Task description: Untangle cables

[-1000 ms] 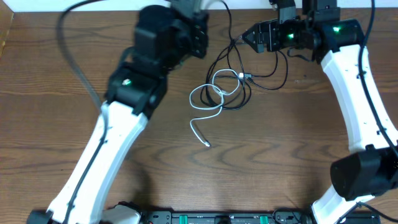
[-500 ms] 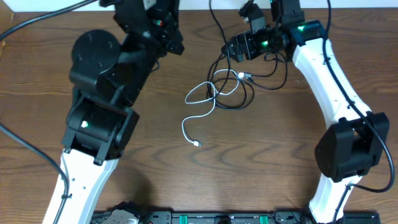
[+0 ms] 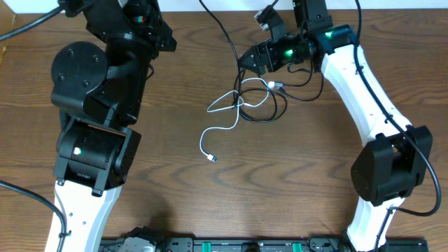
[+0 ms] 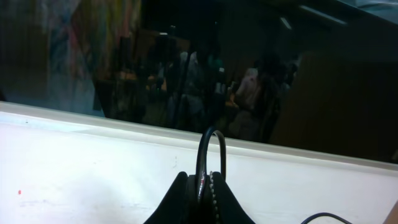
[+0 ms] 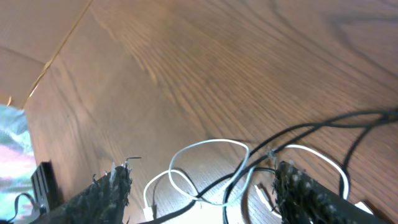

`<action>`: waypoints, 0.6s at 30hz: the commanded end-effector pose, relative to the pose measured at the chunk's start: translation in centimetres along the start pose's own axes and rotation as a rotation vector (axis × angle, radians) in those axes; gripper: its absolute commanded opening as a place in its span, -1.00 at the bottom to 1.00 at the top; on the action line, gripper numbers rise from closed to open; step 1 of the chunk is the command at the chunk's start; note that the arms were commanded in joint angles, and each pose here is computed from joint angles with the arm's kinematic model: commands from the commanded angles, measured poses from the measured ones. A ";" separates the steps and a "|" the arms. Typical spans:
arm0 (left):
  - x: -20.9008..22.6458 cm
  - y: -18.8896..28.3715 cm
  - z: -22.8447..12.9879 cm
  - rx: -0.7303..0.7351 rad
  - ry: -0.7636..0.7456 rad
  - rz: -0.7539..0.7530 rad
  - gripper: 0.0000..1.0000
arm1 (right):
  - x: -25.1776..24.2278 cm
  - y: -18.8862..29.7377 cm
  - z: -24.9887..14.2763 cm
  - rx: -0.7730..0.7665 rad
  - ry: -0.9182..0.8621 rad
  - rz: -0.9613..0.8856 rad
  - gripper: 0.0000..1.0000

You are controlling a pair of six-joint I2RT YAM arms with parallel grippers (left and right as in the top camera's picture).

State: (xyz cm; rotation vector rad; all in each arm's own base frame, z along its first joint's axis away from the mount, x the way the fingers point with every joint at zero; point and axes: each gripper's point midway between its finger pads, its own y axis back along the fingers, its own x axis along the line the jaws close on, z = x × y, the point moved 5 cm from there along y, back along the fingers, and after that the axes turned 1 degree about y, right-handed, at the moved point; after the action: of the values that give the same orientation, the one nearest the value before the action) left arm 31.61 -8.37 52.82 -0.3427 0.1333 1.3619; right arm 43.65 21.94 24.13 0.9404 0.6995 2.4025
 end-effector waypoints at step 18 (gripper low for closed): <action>1.6 -0.6 -1.5 0.054 0.065 0.114 -0.85 | 3.7 0.6 -0.4 -0.027 0.203 0.296 0.34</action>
State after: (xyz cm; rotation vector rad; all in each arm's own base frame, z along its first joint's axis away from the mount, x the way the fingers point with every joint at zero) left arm 32.01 -7.52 51.56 -0.3084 0.1766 1.4455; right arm 41.51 23.33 25.57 0.8462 0.6557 2.7224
